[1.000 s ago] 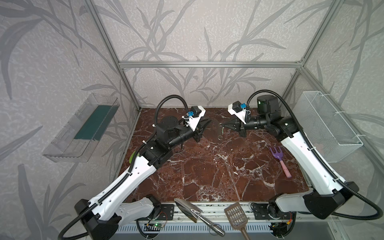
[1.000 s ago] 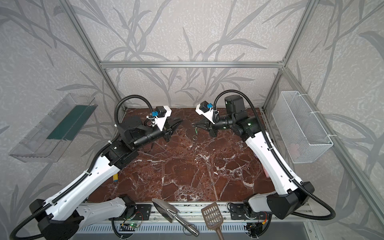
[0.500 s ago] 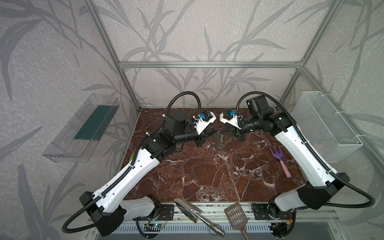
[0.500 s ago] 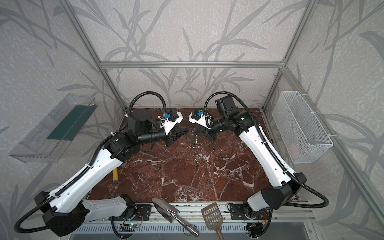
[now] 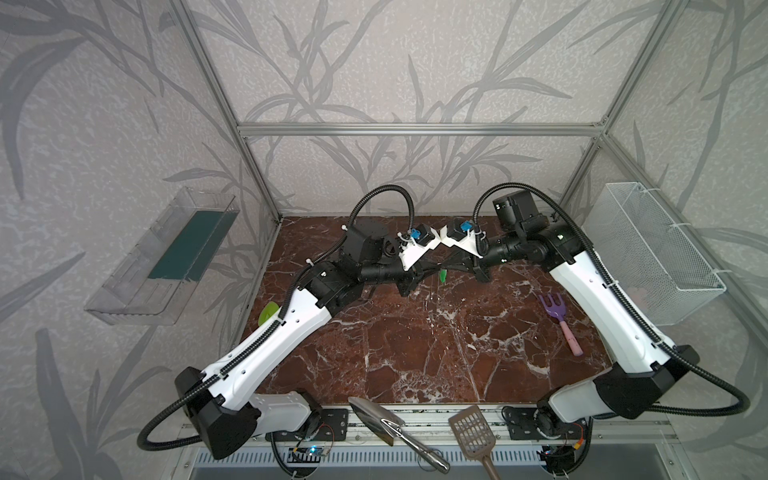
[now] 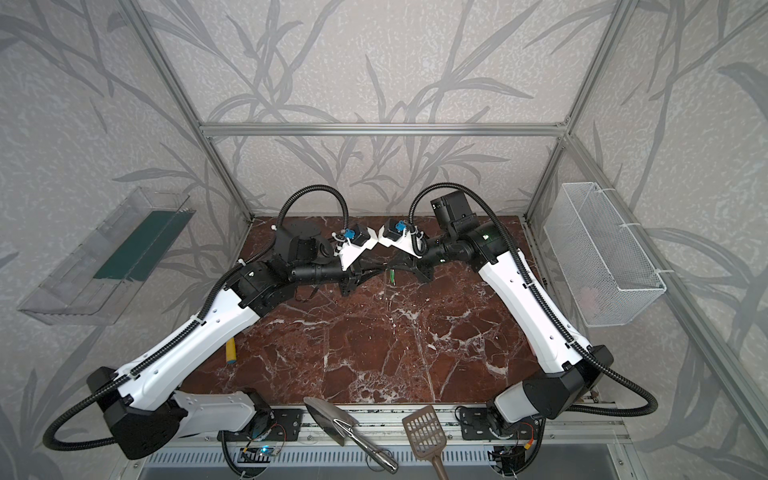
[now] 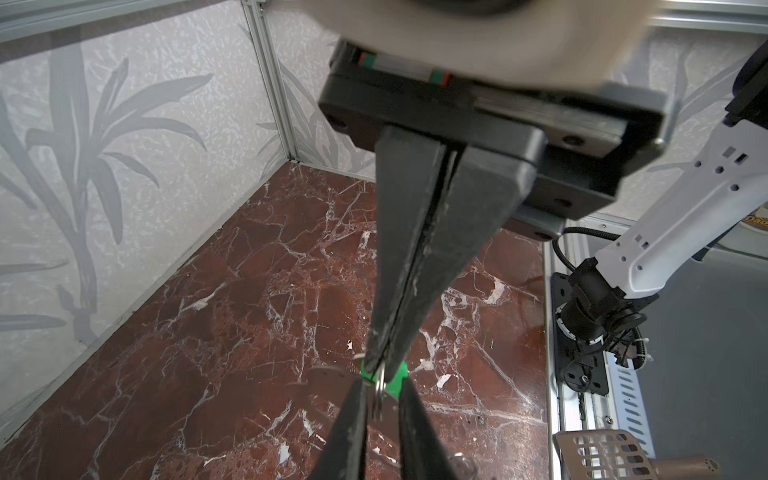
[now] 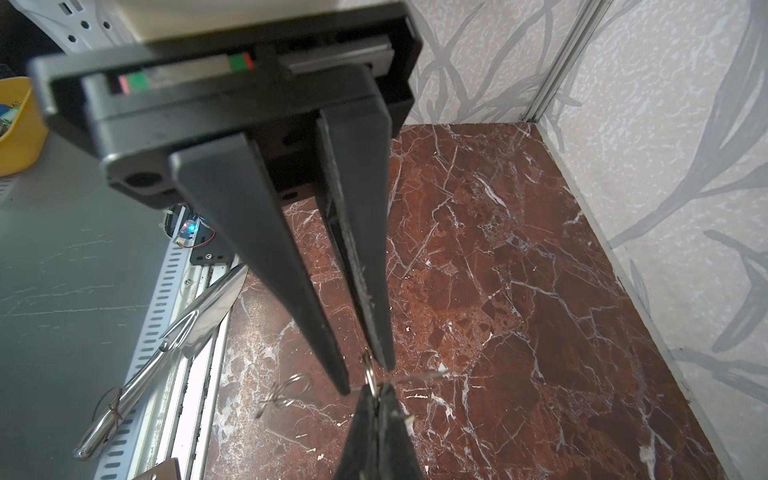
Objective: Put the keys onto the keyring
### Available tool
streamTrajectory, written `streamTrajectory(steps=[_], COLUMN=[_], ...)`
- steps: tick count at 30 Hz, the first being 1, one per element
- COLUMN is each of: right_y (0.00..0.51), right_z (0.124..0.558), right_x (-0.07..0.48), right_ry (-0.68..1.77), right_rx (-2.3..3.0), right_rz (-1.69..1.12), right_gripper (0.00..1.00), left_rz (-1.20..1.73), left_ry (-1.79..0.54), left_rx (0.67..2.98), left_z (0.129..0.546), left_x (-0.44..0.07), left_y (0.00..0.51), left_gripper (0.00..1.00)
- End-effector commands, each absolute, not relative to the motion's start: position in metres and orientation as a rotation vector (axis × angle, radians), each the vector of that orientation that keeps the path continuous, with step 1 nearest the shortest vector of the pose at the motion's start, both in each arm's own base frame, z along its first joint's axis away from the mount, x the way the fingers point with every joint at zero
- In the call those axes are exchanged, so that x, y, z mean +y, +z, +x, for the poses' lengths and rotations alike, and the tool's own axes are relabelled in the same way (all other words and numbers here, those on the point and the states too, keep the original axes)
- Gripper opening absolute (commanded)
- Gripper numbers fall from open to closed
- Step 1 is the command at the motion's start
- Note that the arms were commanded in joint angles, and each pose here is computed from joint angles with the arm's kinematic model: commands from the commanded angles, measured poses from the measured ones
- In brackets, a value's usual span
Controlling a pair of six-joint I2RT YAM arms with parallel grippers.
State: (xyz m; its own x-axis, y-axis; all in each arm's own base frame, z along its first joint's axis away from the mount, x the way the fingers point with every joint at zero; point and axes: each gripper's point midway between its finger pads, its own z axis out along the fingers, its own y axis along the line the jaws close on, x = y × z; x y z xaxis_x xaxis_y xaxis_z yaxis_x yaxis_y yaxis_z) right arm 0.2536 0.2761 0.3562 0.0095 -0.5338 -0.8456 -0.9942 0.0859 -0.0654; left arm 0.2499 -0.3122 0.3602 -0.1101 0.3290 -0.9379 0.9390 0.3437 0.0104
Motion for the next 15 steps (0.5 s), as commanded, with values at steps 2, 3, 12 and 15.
streamTrajectory(steps=[2, 3, 12, 15], right_y=[0.3629, 0.3631, 0.3593, 0.3582], right_z=[0.2444, 0.2443, 0.2482, 0.2516], right_x=[0.2789, 0.2791, 0.2804, 0.2795], right_ry=[0.831, 0.835, 0.83, 0.812], right_rx=[1.585, 1.584, 1.596, 1.602], right_rz=[-1.548, -1.547, -1.531, -1.507], right_gripper=[0.0, 0.0, 0.0, 0.0], left_rz=[1.176, 1.177, 1.162, 1.136], left_ry=[-0.793, -0.792, -0.772, -0.772], left_rx=[1.598, 1.598, 1.587, 1.578], left_z=[0.2469, 0.2471, 0.2488, 0.252], left_x=[-0.3147, -0.3145, -0.3129, -0.3138], left_y=[0.3731, 0.3729, 0.373, 0.3734], left_gripper=[0.18, 0.18, 0.01, 0.0])
